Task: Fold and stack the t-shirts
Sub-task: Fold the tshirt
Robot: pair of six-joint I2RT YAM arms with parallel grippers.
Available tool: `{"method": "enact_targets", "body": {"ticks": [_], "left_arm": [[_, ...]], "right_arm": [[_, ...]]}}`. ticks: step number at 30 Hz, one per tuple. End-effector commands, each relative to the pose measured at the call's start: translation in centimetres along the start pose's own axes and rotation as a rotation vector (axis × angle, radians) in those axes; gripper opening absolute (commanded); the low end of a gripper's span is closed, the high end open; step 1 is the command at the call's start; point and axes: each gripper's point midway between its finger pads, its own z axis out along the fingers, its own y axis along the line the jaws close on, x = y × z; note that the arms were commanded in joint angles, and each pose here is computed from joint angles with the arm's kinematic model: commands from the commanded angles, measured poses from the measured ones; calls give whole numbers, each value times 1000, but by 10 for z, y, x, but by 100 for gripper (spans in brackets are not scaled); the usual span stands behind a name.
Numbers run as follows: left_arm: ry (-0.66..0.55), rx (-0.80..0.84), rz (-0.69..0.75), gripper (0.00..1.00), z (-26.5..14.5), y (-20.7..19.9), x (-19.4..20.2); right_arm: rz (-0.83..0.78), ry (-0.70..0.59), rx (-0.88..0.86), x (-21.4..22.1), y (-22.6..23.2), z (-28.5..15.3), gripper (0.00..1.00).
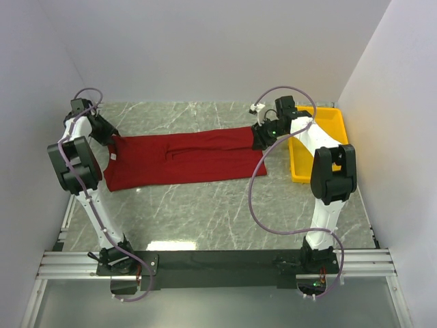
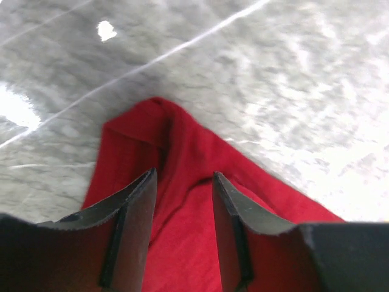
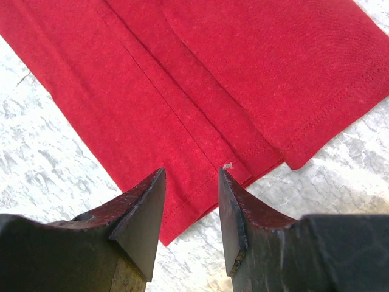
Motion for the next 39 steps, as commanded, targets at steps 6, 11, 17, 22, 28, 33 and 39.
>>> {"method": "enact_targets", "body": {"ticks": [6, 11, 17, 22, 28, 33, 39], "left_arm": [[21, -109, -3, 46, 11, 17, 8], [25, -83, 7, 31, 22, 12, 5], [30, -65, 36, 1, 36, 9, -3], [-24, -22, 67, 1, 41, -9, -30], [-98, 116, 31, 1, 56, -49, -66], [-154, 260, -94, 3, 67, -83, -93], [-254, 282, -74, 43, 32, -98, -110]], "right_arm": [[-44, -79, 29, -30, 2, -22, 47], [-39, -80, 27, -30, 3, -23, 47], [-31, -78, 29, -26, 4, -26, 47], [-31, -62, 32, -21, 3, -26, 47], [-29, -55, 36, -24, -1, -24, 47], [-33, -64, 30, -31, -3, -21, 47], [-328, -19, -136, -23, 40, -8, 50]]}}
